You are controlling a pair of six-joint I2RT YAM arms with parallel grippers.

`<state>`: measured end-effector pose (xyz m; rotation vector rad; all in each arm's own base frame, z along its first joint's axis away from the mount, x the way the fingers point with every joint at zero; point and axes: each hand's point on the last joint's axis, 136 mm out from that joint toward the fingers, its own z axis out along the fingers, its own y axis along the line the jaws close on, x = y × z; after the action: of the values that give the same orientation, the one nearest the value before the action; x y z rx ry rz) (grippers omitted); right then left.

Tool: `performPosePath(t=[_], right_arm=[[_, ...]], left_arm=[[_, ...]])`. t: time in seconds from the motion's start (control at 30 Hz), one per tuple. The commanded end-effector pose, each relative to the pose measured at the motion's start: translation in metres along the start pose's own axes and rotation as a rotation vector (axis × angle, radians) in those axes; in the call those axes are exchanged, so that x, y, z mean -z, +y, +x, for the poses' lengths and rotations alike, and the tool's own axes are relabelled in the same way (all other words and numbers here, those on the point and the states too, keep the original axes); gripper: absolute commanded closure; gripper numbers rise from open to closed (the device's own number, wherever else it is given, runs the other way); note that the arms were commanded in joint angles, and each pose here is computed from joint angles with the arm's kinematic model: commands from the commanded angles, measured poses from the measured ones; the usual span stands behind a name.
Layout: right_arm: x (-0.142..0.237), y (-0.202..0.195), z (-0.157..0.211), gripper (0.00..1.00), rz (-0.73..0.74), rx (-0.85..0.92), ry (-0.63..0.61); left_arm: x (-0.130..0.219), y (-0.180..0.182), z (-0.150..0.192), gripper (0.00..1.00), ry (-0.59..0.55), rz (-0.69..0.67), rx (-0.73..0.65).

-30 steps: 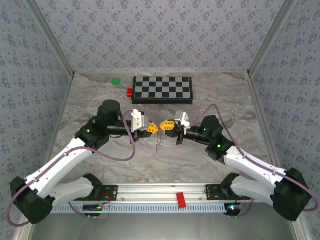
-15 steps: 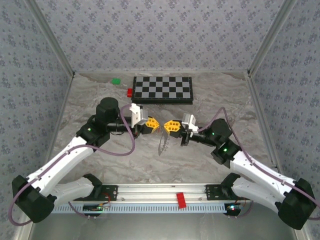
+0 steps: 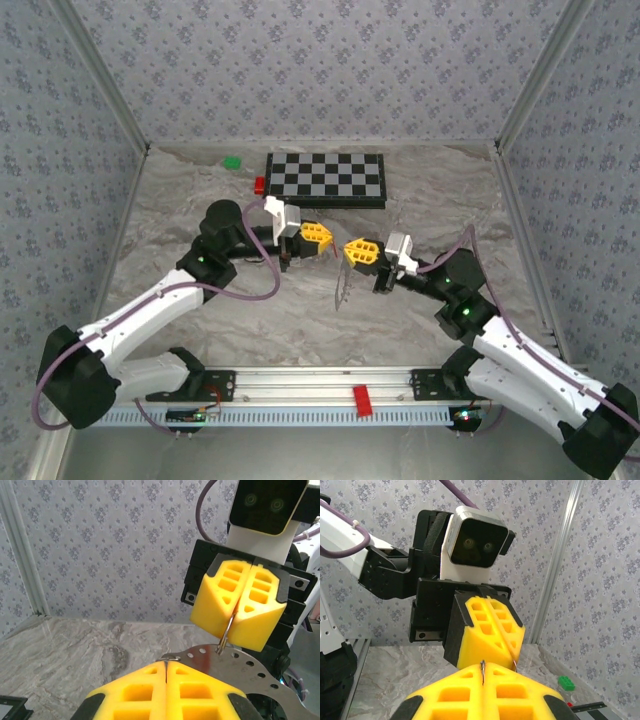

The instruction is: Put the keys on the keyring

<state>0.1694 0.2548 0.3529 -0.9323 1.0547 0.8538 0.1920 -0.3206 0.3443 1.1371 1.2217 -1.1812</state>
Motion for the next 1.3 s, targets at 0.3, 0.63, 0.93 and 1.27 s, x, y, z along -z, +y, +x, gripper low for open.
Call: performPosePath(t=[0.3,0.63,0.93,1.27], right_arm=[[0.005,-0.027,-0.036,1.00,0.025,-0.056,-0.153],[0.000,-0.030,-0.040,1.00,-0.036,-0.110,-0.202],[-0.008,-0.025,-0.039,1.00,-0.069,-0.095,-0.194],[-0.014,-0.023,-0.037,1.00,-0.076,-0.081,-0.184]], left_arm=[[0.006,-0.012,-0.044,1.00,-0.157,0.095,-0.049],[0.006,-0.011,-0.053,1.00,-0.176,0.090,-0.036],[0.005,-0.009,-0.050,1.00,-0.169,0.084,-0.026],[0.005,-0.006,-0.050,1.00,-0.166,0.071,-0.026]])
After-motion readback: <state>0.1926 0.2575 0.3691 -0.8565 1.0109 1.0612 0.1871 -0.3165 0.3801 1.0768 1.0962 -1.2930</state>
